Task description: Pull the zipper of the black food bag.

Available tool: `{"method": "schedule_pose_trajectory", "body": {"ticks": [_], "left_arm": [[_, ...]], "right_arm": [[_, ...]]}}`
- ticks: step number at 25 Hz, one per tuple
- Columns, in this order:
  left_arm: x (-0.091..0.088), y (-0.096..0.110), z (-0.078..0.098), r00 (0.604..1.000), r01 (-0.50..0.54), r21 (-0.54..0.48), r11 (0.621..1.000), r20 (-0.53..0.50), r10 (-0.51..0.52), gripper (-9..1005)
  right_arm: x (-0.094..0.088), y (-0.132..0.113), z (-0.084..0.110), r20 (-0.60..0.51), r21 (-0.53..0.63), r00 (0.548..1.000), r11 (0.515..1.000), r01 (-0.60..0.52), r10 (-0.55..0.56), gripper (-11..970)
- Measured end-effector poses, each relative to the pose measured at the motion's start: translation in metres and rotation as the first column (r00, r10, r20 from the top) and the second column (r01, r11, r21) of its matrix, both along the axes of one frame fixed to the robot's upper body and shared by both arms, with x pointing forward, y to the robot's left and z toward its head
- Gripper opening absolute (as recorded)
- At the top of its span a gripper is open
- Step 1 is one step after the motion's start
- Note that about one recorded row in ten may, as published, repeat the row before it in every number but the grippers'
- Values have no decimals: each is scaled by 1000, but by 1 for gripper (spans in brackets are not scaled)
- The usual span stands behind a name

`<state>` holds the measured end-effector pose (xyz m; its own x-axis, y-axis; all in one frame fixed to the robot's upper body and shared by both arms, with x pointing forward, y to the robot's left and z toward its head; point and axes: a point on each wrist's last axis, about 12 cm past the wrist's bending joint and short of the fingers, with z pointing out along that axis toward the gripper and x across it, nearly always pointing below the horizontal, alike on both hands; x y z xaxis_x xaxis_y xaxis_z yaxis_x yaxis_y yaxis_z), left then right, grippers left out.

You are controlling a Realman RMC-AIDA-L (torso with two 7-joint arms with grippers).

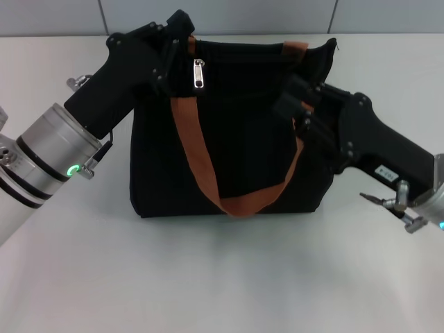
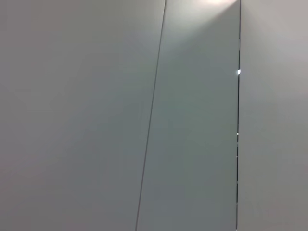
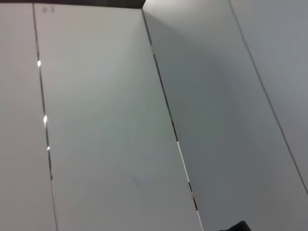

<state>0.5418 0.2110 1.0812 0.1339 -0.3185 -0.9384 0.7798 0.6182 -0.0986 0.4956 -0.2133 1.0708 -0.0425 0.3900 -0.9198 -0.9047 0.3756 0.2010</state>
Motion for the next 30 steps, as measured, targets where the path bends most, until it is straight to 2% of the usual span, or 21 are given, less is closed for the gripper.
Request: {"method": "schedule_pose_trajectory", "body": {"ticks": [6, 10, 13, 20, 30], "left_arm": [[4, -6, 7, 999, 30, -9, 1000, 27, -29, 23], [6, -12, 10, 998, 51, -11, 999, 35, -50, 24], [8, -15, 12, 997, 63, -12, 998, 41, -62, 24], [9, -22, 16, 993, 102, -13, 995, 57, -102, 25], [10, -24, 18, 992, 108, -8, 994, 64, -107, 27]], "right_arm": [[16, -5, 10, -162, 70, 984, 995, -71, 81, 303], [30, -7, 19, -310, 128, 936, 983, -134, 168, 304], [36, -4, 22, -370, 164, 906, 974, -153, 205, 304], [52, 3, 26, -415, 141, 888, 978, -151, 197, 304], [58, 8, 23, -442, 37, 879, 983, -182, 179, 304]]}}
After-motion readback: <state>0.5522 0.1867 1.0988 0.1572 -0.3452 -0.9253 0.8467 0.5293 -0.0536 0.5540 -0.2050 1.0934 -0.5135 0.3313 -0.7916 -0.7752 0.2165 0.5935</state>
